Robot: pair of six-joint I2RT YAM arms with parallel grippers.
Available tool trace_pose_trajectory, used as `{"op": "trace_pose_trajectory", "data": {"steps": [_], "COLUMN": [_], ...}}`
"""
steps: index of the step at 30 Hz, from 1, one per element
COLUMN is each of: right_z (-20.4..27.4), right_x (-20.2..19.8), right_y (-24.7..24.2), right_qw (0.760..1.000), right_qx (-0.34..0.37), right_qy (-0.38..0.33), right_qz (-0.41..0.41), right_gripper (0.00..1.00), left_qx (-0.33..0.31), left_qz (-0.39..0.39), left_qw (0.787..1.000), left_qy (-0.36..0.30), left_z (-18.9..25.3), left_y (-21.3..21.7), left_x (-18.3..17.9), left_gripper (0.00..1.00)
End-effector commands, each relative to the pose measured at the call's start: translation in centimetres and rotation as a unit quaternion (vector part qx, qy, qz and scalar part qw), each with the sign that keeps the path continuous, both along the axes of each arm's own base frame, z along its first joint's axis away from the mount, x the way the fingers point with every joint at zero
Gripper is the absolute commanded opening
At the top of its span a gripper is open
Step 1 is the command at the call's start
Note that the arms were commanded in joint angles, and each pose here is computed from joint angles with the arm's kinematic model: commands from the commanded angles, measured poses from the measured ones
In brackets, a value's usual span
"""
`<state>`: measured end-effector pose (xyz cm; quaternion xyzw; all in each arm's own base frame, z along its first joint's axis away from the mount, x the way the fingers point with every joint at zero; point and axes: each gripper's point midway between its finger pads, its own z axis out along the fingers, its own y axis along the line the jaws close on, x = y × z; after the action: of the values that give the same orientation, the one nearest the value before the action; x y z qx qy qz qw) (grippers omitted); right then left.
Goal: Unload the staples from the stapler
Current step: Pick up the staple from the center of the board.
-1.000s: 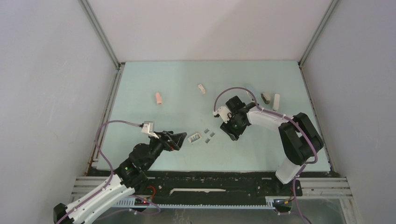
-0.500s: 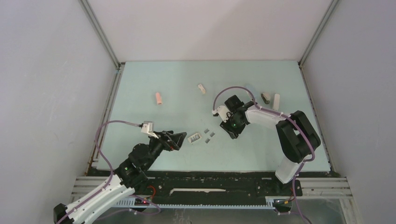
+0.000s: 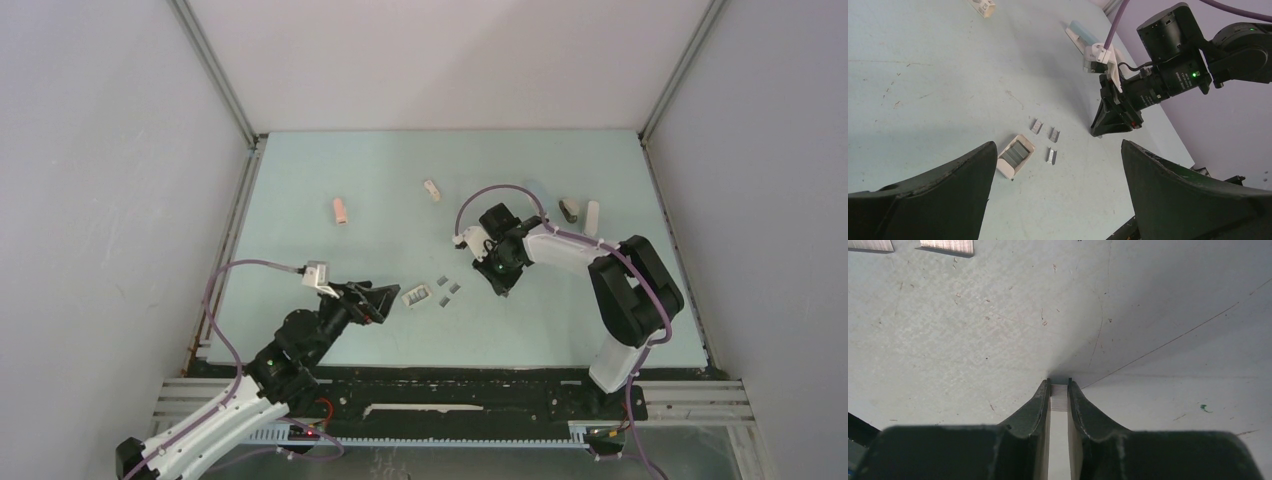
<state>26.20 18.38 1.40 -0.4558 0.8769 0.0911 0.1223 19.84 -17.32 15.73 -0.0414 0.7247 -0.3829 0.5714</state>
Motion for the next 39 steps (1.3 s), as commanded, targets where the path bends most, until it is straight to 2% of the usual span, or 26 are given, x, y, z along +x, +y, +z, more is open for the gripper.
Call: {"op": "trace_pose_trajectory", "data": {"steps": [1, 9, 19, 39], "right_z": [0.4, 1.9, 4.8, 9.8], "right_x": [0.6, 0.6, -0.5, -4.2], "right_y": [0.2, 0.8, 2.8, 7.4], "right_qw": [1.0, 1.0, 0.995, 0.969], "right_qx": [-0.007, 0.02, 0.103, 0.241], "right_qy": [-0.008, -0.017, -0.007, 0.037], "right_qz": [-0.005, -0.007, -0.008, 0.028], "right_gripper": [0.19, 0.15, 0.12, 0.13], "left_qx": [-0.008, -0.013, -0.011, 0.015], "left_qz": [0.0, -0.005, -0.006, 0.037], "left_qw": [1.0, 1.0, 1.0, 0.996], "left_qy": [-0.001, 0.003, 0.017, 0.076], "left_z": [-0.1, -0.5, -1.5, -4.6], "left_y": [0.0, -0.3, -0.8, -0.5], "left_x": [0.0, 0.0, 0.3, 1.8], "left_gripper": [1.0, 1.0, 1.0, 0.99]}}
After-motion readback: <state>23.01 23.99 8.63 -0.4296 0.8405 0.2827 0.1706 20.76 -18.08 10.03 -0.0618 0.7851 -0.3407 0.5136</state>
